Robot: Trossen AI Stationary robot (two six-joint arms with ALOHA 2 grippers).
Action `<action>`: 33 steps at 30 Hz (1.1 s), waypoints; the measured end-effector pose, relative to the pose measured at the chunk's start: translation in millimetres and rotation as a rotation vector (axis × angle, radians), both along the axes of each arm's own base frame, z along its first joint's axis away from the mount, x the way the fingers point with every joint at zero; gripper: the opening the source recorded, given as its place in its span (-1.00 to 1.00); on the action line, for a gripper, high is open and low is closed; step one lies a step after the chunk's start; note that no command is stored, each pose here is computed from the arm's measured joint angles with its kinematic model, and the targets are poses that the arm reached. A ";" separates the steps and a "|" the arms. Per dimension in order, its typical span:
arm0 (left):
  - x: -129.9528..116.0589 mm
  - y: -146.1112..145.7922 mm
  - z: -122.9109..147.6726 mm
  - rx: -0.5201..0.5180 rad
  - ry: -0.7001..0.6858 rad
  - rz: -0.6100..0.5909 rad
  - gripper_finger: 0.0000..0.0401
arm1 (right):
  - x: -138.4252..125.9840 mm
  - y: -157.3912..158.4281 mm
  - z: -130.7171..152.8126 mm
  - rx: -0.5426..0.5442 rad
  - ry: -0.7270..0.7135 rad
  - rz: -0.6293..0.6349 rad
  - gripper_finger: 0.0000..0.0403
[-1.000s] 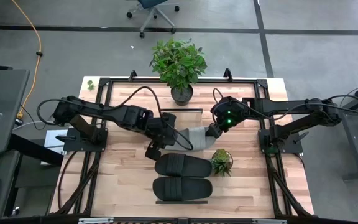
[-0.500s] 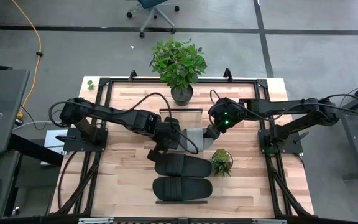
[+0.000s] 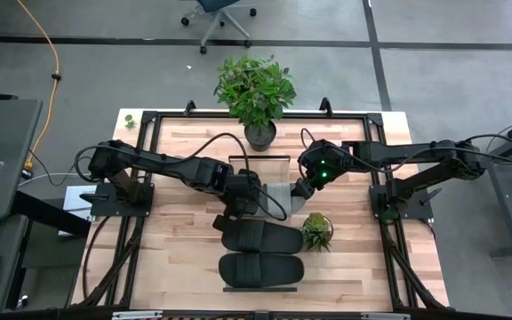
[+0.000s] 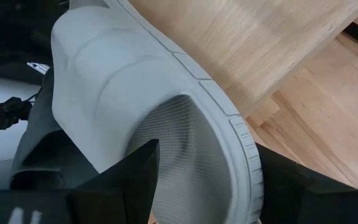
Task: Pick and place slides into the shelf
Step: Put the bottom gray slide into the shelf
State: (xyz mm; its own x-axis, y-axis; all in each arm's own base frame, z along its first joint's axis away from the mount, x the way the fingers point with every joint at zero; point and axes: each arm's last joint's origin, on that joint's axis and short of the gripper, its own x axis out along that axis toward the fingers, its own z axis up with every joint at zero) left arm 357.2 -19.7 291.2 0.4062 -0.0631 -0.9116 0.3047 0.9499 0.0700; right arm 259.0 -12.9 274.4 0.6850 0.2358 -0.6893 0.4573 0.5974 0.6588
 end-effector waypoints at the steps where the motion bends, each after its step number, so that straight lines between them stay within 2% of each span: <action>1: 0.0 0.0 0.0 0.000 0.000 0.000 -0.72 | 0.0 -0.1 0.0 -0.002 0.000 -0.001 0.06; 15: 0.3 -0.3 -1.1 -0.014 0.005 -0.002 -0.72 | -4.4 -2.0 0.9 -0.056 0.020 -0.041 0.06; 26: 0.5 -0.4 -1.8 -0.017 0.005 -0.003 -0.72 | -29.6 -4.7 17.4 -0.157 0.023 -0.166 0.06; 33: 0.6 -0.4 -1.9 -0.014 0.004 -0.002 -0.72 | -30.6 -5.7 20.0 -0.183 0.006 -0.202 0.06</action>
